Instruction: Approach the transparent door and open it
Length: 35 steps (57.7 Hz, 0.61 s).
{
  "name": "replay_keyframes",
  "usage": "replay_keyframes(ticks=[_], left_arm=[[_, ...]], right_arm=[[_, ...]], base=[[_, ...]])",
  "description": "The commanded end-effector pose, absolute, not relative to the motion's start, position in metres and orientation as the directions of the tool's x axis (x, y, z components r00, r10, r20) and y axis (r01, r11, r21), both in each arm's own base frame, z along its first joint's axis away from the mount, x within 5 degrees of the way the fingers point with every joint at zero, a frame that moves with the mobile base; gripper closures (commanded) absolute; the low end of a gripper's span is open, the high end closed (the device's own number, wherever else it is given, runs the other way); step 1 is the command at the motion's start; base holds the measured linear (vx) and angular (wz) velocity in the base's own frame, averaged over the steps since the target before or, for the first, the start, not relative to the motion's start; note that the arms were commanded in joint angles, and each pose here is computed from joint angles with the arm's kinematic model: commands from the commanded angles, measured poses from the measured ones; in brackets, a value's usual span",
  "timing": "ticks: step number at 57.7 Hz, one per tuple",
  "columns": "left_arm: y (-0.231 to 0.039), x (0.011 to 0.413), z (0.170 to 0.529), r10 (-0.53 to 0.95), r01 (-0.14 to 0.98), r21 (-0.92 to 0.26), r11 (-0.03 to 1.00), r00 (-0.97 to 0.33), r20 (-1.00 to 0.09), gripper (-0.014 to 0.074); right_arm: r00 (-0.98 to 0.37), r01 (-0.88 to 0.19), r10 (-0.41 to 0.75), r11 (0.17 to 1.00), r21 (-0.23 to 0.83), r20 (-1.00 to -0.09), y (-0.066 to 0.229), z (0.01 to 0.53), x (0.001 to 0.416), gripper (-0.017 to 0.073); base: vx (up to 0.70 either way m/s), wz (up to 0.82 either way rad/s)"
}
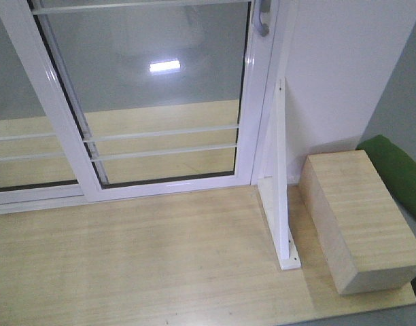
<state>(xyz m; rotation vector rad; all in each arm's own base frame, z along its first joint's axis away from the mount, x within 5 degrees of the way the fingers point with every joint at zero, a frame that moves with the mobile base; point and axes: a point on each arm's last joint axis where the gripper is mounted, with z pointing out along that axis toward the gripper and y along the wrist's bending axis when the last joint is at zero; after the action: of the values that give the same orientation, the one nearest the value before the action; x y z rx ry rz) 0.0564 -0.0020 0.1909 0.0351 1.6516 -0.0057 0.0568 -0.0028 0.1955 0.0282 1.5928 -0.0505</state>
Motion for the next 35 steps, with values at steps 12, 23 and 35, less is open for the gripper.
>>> replay_keyframes(ticks=[12, 23, 35], left_arm=[[-0.0014, 0.0567, 0.1905, 0.008, 0.019, 0.008, 1.000, -0.015, -1.000, 0.0590], [-0.0014, 0.0567, 0.1905, 0.008, 0.019, 0.008, 1.000, -0.015, -1.000, 0.0590], [-0.0014, 0.0567, 0.1905, 0.008, 0.019, 0.008, 1.000, -0.015, -1.000, 0.0590]], right_arm=[[0.055, 0.058, -0.030, 0.998, -0.027, -0.998, -0.0032, 0.1987, 0.0562, 0.0559], [0.055, 0.058, -0.030, 0.998, -0.027, -0.998, -0.0032, 0.1987, 0.0562, 0.0559], [0.055, 0.058, -0.030, 0.998, -0.027, -0.998, -0.0032, 0.1987, 0.0562, 0.0559]], base=[[0.53, 0.20], [0.45, 0.18], [0.34, 0.11]])
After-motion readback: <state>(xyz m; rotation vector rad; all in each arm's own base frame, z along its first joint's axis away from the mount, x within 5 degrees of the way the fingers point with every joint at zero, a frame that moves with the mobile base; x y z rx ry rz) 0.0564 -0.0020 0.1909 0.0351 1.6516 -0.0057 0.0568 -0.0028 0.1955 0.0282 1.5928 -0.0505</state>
